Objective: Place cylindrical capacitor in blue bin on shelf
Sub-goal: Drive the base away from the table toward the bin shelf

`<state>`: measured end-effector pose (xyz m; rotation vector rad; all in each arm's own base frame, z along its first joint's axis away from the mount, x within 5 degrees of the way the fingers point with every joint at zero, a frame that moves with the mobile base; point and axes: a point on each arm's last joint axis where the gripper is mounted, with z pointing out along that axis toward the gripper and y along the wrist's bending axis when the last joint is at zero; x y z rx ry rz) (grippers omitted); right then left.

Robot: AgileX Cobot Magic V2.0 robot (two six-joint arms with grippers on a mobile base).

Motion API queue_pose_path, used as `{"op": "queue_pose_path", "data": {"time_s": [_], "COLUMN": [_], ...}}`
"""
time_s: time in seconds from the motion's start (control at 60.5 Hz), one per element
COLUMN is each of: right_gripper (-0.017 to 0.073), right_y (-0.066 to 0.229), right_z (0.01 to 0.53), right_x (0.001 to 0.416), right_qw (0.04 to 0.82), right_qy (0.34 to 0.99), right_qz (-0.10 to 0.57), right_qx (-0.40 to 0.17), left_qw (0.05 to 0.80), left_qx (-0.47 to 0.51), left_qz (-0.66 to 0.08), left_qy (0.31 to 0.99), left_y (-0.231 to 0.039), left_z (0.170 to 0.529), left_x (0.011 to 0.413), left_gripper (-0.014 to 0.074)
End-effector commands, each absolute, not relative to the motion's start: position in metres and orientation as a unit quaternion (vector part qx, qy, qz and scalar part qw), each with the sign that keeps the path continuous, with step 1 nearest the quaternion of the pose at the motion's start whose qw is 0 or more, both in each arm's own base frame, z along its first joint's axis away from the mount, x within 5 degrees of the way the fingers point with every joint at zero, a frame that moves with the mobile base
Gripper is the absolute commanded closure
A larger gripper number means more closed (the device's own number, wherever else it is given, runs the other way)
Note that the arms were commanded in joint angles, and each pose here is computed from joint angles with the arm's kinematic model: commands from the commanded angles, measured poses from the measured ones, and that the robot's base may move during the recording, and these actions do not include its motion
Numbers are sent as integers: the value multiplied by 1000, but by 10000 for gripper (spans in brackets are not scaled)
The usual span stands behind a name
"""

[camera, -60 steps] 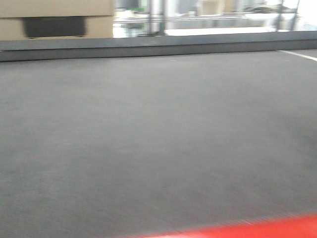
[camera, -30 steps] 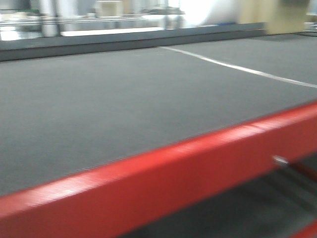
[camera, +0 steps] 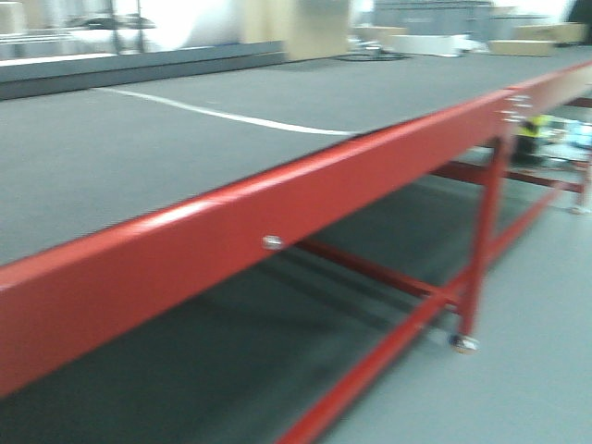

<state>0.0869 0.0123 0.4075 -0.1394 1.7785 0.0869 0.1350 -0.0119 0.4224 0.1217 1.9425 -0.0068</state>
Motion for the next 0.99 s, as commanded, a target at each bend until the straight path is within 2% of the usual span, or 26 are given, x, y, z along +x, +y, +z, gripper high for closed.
{"op": "queue_pose_path", "data": {"time_s": [0.0, 0.976], "right_gripper": [711, 711], "right_y": [12, 12], "right_z": [412, 412], "right_x": [86, 86], "right_qw": [641, 641], "right_qy": [765, 765], "right_qz": [34, 34], "right_qx": [-62, -62], "left_qw": [574, 574], "left_qx": [52, 52], "left_qz": [-9, -9], "left_qy": [817, 817], "left_y": [-13, -13], "left_z": [425, 425], "left_x": [134, 134], "left_gripper": [704, 704]}}
